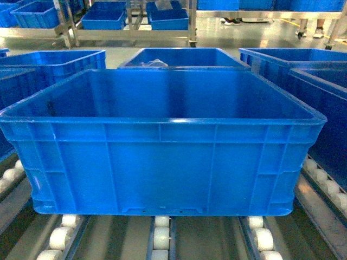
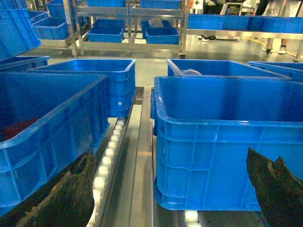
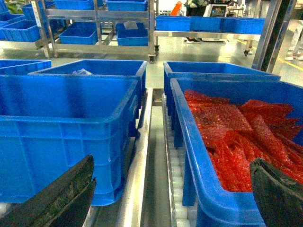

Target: Place box next to blue box on left shelf

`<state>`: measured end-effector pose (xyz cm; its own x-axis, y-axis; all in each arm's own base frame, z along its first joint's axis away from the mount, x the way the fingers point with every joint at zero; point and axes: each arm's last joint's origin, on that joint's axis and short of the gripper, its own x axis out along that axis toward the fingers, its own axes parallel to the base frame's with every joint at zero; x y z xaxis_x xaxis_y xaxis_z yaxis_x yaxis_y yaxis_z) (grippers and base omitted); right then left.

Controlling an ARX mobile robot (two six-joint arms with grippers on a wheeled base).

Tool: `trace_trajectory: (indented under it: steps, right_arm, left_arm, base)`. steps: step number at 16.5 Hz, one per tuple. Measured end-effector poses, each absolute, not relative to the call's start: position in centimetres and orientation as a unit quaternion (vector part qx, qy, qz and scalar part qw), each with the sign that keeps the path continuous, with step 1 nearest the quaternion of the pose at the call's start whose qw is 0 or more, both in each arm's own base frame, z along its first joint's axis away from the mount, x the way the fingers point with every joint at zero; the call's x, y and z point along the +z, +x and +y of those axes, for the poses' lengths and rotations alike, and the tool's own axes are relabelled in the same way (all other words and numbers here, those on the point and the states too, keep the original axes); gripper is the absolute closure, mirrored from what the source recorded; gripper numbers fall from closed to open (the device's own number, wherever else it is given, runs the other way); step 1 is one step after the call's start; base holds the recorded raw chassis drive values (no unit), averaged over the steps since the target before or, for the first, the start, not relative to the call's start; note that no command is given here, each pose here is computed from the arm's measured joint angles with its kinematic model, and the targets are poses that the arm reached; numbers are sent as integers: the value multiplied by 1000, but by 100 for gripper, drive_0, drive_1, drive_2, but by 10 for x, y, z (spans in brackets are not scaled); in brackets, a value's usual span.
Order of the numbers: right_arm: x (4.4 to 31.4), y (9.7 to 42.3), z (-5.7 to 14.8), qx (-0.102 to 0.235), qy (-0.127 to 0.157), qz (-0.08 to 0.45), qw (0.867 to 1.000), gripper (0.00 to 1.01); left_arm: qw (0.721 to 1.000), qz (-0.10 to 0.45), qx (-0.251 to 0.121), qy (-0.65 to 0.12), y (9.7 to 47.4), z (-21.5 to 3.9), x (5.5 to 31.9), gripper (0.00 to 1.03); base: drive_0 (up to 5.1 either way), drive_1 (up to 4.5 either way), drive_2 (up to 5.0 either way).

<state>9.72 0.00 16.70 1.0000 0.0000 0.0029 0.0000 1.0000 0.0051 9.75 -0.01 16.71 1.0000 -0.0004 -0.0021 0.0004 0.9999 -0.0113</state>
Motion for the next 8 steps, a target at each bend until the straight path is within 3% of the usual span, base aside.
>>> trace_trajectory:
  steps: [8]
  right_arm:
    - [167,97,0,0,3,-1,1000,3]
  left_arm:
    - [1000,1,0,-6,97,0,167,5]
  base:
    - [0,0,0]
